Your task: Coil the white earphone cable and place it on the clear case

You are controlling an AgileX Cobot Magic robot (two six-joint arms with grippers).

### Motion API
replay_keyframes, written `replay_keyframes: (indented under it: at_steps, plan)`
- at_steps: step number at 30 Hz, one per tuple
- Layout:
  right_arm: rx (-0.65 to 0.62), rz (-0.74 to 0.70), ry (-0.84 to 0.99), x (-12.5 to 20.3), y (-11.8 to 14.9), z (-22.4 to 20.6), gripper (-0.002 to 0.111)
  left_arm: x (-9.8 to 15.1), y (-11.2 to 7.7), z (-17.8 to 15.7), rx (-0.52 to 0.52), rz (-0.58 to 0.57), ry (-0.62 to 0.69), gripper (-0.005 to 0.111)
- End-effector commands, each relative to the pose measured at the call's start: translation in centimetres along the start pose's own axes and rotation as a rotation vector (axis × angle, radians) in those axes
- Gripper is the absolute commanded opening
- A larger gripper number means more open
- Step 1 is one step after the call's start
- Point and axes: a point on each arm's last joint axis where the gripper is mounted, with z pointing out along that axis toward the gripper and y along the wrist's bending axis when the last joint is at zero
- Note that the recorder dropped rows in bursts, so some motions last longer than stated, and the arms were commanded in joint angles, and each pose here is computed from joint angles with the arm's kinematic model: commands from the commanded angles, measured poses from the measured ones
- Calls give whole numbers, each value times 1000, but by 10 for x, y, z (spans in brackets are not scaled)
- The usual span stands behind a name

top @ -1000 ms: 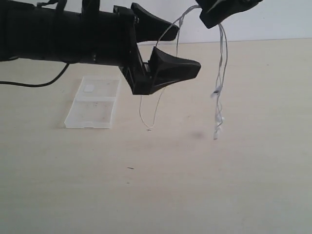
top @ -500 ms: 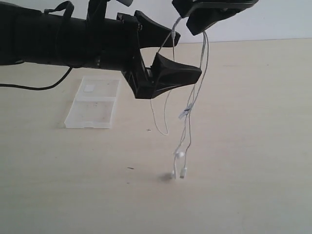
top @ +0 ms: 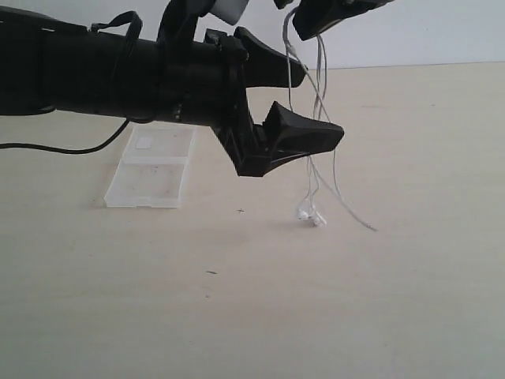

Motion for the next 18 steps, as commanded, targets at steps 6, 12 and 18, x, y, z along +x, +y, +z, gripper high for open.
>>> replay_keyframes:
  at_steps: [6, 12, 18]
  plan:
    - [-20, 24, -26, -3, 2, -1, 0, 3, 5, 2, -61, -47, 28, 85]
    - [-37, 35, -32, -3, 3, -1, 0, 4, 6, 2, -68, -65, 33, 85]
    - [-37, 35, -32, -3, 3, -1, 0, 11, 8, 7, -67, -98, 51, 85]
